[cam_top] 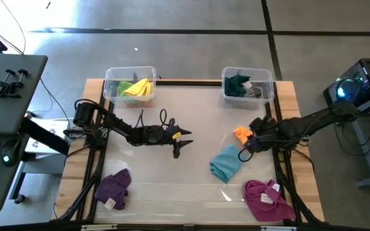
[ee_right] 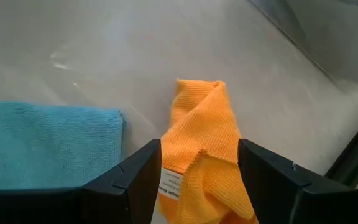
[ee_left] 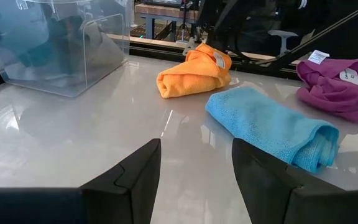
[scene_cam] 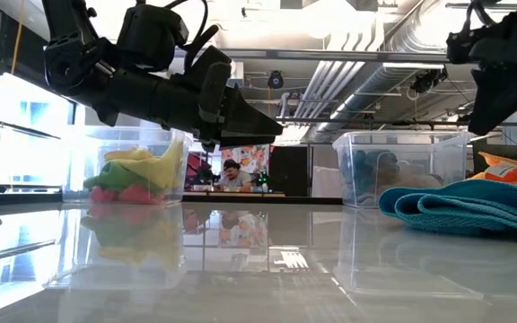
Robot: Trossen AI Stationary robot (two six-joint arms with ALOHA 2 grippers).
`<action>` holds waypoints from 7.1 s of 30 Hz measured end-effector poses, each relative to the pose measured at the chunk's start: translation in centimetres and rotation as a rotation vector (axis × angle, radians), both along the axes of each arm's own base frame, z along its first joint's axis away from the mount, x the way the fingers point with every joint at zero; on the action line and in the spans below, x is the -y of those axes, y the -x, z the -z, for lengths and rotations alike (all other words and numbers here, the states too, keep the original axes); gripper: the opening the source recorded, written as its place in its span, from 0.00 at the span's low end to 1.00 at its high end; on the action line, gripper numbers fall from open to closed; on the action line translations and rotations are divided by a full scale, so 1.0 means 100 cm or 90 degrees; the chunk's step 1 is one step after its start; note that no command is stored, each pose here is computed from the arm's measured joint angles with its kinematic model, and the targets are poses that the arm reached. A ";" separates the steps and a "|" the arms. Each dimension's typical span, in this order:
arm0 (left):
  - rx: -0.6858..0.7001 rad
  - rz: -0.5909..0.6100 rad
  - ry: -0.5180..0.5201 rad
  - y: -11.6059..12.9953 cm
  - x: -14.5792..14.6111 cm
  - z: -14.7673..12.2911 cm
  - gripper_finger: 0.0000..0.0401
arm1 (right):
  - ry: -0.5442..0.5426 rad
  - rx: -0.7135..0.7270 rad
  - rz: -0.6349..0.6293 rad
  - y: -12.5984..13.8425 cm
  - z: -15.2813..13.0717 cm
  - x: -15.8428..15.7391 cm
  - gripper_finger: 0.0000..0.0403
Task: Sort towels by color in basket
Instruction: Put the orange microfiber cloth into the left transparent bin
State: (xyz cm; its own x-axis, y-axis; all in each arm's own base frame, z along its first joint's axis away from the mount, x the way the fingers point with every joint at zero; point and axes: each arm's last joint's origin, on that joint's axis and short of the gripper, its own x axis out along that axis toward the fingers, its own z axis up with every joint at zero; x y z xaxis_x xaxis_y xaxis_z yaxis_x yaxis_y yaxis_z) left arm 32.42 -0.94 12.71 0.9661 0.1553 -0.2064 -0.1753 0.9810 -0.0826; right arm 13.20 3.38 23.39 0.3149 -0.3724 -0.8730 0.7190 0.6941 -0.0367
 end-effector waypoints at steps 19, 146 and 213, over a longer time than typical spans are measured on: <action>-0.002 0.004 -0.012 0.000 0.001 0.000 0.46 | -0.022 -0.213 0.048 -0.043 0.053 -0.007 0.43; -0.327 -0.151 -0.333 -0.045 0.015 -0.005 0.01 | 0.113 0.472 -0.263 -0.097 0.075 0.007 0.27; -0.355 -0.446 -0.382 0.059 -0.020 -0.146 0.01 | 0.132 0.405 -0.246 -0.096 0.087 0.008 0.30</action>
State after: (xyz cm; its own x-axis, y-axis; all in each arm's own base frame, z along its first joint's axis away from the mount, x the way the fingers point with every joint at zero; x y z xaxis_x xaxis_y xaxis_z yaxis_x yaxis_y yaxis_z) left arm 26.48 1.04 27.27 0.4163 0.8599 -0.2953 -0.5780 0.5010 0.6441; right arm 22.85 2.53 14.65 0.8736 -0.2695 -0.4052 0.3527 0.9243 0.1455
